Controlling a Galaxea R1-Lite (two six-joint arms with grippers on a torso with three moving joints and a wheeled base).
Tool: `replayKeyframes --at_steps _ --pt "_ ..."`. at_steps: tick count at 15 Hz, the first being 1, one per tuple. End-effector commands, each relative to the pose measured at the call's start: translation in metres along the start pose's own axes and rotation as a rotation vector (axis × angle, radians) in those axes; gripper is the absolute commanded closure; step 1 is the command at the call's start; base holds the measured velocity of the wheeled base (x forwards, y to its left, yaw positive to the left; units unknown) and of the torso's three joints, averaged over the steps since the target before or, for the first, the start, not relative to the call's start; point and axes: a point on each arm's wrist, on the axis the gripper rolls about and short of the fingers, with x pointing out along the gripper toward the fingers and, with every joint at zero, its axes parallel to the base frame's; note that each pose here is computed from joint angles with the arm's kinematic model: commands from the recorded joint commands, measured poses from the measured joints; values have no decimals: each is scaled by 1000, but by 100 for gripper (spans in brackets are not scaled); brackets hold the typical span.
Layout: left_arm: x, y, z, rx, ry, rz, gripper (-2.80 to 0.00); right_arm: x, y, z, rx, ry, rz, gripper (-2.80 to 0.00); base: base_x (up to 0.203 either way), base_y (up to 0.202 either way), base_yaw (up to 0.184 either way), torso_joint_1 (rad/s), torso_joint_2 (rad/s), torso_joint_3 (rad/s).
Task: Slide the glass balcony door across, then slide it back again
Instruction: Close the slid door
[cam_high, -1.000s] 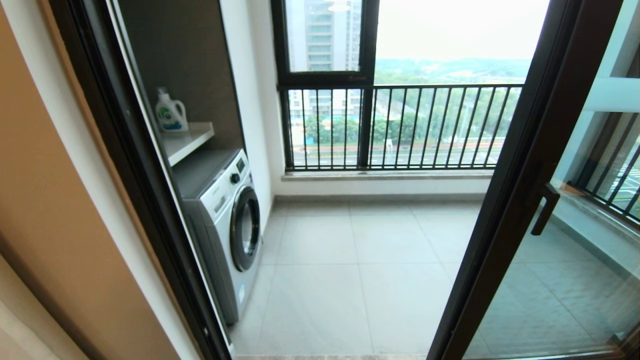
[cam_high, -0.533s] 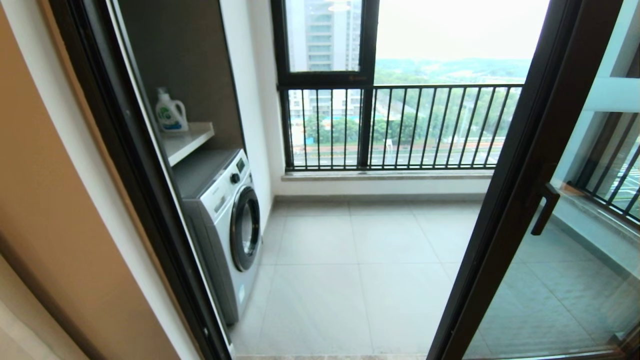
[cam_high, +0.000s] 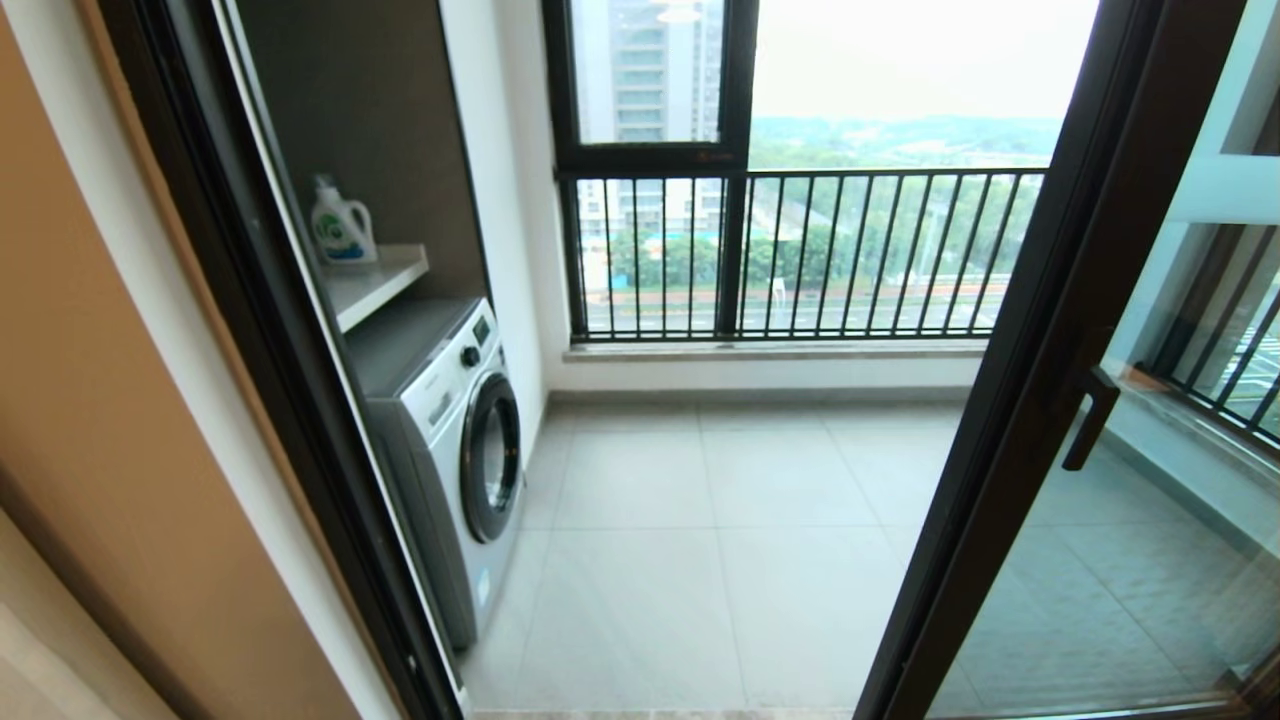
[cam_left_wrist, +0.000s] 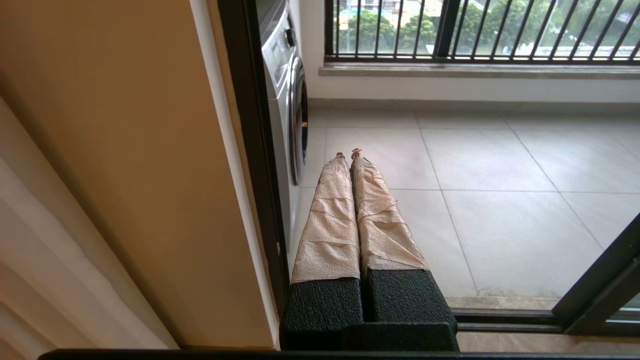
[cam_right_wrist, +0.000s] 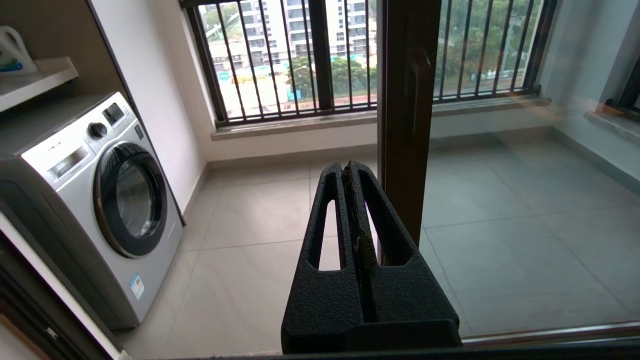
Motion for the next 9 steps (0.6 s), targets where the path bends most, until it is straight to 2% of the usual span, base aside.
replayKeyframes --at_steps 1,3,6,9 --pt "0 0 0 0 3 0 0 35 3 39 -12 102 5 0 0 0 0 0 0 0" --pt "0 0 0 0 3 0 0 66 6 64 -45 149 11 0 0 0 0 0 0 0" --pt "0 0 0 0 3 0 0 120 9 104 -83 167 -8 0 0 0 0 0 0 0" --pt "0 0 0 0 3 0 0 187 8 108 -134 264 -61 0 0 0 0 0 0 0"
